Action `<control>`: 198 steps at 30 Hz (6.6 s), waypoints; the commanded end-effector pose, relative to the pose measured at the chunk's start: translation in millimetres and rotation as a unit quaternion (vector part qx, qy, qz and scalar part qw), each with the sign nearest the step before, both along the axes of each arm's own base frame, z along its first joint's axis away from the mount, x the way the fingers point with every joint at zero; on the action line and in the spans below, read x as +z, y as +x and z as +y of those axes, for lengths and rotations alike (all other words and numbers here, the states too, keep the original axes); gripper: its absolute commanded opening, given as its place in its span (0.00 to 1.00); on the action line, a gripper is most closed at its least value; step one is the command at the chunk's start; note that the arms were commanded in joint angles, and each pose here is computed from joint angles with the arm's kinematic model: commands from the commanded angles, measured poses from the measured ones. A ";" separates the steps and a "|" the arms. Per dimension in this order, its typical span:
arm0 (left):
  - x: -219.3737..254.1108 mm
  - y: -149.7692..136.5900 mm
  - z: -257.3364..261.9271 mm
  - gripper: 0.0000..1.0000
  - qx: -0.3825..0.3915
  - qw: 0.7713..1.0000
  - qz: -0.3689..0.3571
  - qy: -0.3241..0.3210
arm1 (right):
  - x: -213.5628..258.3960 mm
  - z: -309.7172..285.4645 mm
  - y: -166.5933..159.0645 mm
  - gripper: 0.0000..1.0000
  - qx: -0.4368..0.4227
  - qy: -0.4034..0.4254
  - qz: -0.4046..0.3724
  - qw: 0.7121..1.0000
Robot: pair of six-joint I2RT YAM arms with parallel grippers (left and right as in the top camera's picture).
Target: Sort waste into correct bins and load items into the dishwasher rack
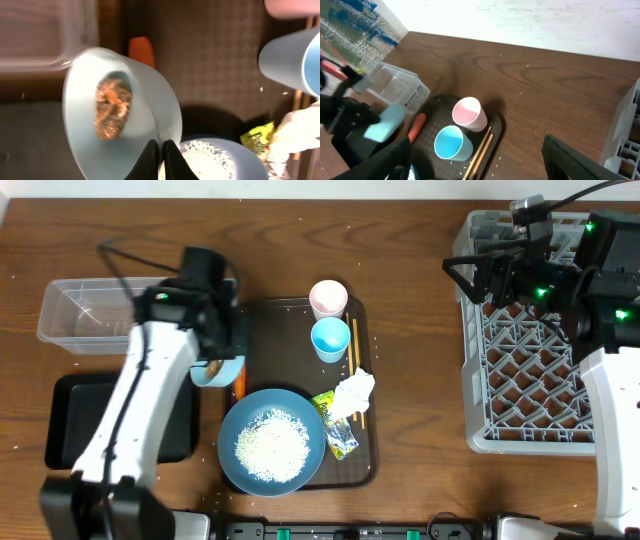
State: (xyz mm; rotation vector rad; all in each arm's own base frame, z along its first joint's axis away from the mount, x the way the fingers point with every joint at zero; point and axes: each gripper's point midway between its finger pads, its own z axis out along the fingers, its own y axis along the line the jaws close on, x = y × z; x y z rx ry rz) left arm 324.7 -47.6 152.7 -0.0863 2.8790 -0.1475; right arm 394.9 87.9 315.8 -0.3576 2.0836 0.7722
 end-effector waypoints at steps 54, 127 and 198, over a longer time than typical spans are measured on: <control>8.0 -62.7 125.1 0.47 0.156 0.917 -0.136 -0.342 | 10.0 3.2 0.6 0.79 0.001 0.004 -0.008 1.000; -144.4 -54.4 115.1 0.49 0.279 0.946 0.162 0.034 | -21.4 -26.6 7.6 0.87 -0.081 -0.061 0.041 0.994; -144.5 -36.8 144.3 0.23 0.341 0.929 0.128 0.061 | -25.8 -29.2 5.7 0.86 -0.088 -0.067 0.052 0.993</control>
